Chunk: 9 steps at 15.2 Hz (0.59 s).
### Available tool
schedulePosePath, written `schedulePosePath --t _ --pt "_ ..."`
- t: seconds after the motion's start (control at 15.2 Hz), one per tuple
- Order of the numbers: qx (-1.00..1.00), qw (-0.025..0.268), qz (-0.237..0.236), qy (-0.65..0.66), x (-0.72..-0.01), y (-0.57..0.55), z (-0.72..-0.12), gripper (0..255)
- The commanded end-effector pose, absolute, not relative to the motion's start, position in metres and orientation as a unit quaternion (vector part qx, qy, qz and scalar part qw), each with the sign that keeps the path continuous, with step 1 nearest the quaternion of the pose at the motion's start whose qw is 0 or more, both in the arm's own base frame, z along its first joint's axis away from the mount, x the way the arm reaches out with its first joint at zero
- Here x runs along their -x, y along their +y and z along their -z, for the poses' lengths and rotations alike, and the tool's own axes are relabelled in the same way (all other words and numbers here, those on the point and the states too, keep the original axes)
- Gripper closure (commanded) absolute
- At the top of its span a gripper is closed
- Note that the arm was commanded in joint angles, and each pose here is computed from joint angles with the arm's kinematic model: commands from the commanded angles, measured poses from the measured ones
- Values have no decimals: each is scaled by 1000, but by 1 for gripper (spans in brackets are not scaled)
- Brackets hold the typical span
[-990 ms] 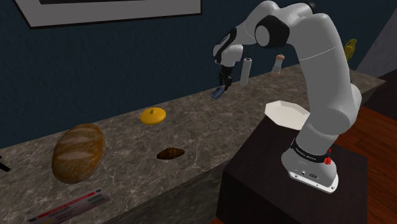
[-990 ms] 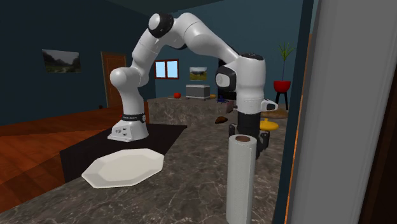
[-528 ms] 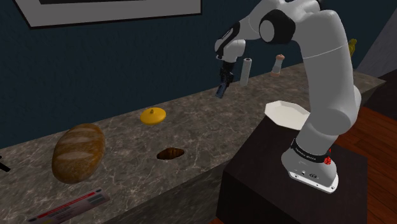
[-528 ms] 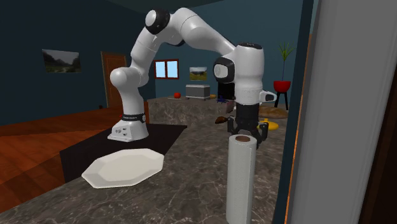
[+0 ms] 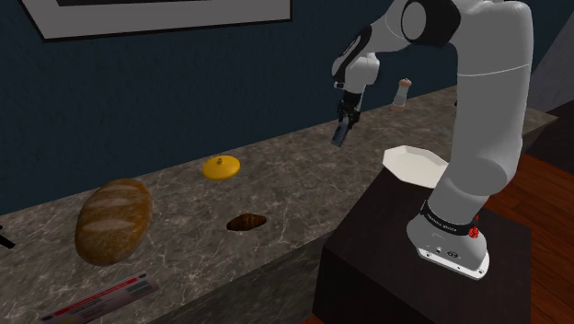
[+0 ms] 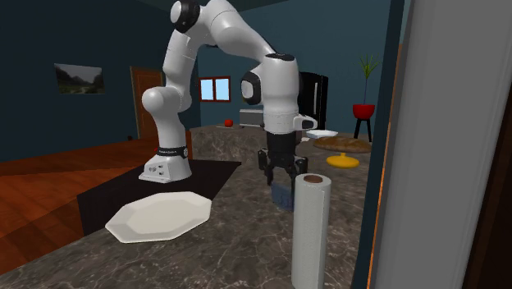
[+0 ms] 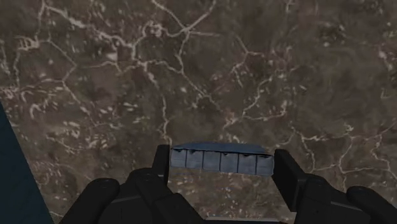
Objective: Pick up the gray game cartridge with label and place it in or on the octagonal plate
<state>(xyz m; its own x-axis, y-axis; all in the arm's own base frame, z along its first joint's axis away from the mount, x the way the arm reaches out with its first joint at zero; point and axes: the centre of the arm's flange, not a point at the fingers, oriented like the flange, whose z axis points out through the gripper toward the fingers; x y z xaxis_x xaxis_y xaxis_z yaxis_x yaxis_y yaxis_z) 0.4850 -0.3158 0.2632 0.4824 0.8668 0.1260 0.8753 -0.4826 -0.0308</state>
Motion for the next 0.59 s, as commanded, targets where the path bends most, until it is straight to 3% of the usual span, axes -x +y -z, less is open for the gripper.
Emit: schedulePosePath --t 0.0,0.53 --pt "859 46 46 -507 -461 -322 -262 255" --pt "859 46 46 -507 -358 -347 -263 255"
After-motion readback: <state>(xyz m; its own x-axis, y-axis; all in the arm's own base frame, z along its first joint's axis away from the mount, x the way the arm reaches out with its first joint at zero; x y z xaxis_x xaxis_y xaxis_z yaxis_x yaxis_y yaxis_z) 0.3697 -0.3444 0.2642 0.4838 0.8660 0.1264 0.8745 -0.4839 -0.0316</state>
